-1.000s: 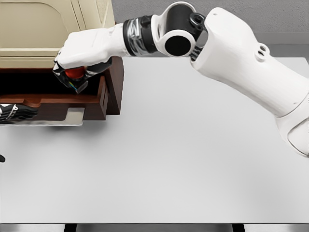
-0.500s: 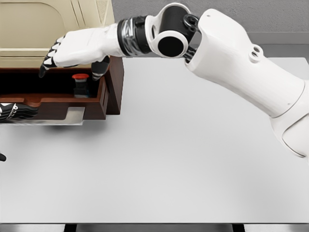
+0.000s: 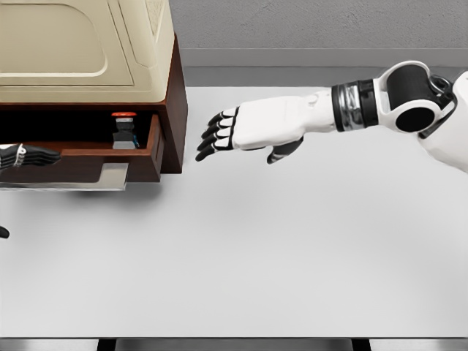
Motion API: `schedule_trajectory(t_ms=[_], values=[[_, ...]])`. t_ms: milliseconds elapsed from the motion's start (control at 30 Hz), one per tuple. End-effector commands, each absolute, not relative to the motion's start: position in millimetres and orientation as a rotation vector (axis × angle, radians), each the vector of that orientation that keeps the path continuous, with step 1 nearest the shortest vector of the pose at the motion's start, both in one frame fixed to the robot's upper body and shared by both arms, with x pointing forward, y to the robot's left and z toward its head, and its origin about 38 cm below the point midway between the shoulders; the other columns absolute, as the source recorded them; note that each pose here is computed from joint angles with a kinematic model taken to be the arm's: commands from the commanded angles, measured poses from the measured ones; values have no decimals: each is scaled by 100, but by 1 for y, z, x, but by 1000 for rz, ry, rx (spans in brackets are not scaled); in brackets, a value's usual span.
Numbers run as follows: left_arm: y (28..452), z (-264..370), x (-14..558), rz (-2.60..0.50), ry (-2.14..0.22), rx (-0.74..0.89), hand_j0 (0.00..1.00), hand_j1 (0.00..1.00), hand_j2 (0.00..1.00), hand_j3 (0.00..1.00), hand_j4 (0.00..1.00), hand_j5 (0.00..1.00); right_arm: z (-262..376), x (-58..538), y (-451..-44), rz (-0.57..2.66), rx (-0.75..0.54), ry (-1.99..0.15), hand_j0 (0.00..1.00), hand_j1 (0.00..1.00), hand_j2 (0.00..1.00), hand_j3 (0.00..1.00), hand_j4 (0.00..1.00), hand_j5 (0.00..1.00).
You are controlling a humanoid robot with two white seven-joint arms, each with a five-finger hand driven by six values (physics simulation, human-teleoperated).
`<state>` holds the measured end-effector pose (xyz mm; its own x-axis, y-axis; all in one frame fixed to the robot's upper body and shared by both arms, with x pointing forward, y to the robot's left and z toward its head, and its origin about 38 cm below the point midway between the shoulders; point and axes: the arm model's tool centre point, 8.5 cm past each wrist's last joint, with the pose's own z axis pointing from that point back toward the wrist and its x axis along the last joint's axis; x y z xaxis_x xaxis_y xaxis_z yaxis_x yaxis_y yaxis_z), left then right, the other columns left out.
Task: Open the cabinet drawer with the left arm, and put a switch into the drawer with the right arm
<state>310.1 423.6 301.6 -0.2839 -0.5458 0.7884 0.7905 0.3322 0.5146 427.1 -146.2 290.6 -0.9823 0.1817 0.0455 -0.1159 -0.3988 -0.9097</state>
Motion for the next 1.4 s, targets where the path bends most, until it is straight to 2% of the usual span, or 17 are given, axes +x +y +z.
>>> schedule_trajectory(t_ms=[0, 100, 233, 367, 467, 567, 700, 1033, 1367], values=[[420, 311, 309, -1325, -1405, -284, 100, 100, 100, 100, 100, 100, 296, 435, -195, 2432, -187, -1523, 100, 100, 100, 100, 100, 100], [418, 320, 308, -1329, -1482, -304, 100, 100, 100, 100, 100, 100, 283, 448, -217, 2365, -201, -1466, 100, 100, 100, 100, 100, 100], [418, 323, 308, -1324, -1490, -304, 100, 100, 100, 100, 100, 100, 248, 474, -270, 2208, -226, -1319, 100, 100, 100, 100, 100, 100], [416, 324, 310, -1323, -1506, -310, 100, 100, 100, 100, 100, 100, 246, 480, -291, 2134, -256, -1313, 100, 100, 100, 100, 100, 100], [405, 329, 317, -1328, -1578, -327, 100, 100, 100, 100, 100, 100, 236, 478, -288, 2103, -228, -1337, 100, 100, 100, 100, 100, 100], [390, 335, 327, -1330, -1671, -362, 100, 100, 100, 100, 100, 100, 229, 482, -307, 2034, -244, -1320, 100, 100, 100, 100, 100, 100], [372, 333, 335, -1359, -1735, -394, 100, 100, 100, 100, 100, 100, 223, 482, -303, 2027, -226, -1324, 100, 100, 100, 100, 100, 100], [295, 309, 356, -1429, -1902, -567, 100, 100, 100, 100, 100, 100, 220, 485, -307, 2005, -227, -1321, 100, 100, 100, 100, 100, 100], [291, 311, 357, -1451, -1910, -561, 100, 100, 100, 100, 100, 100, 220, 485, -307, 2005, -227, -1321, 100, 100, 100, 100, 100, 100]])
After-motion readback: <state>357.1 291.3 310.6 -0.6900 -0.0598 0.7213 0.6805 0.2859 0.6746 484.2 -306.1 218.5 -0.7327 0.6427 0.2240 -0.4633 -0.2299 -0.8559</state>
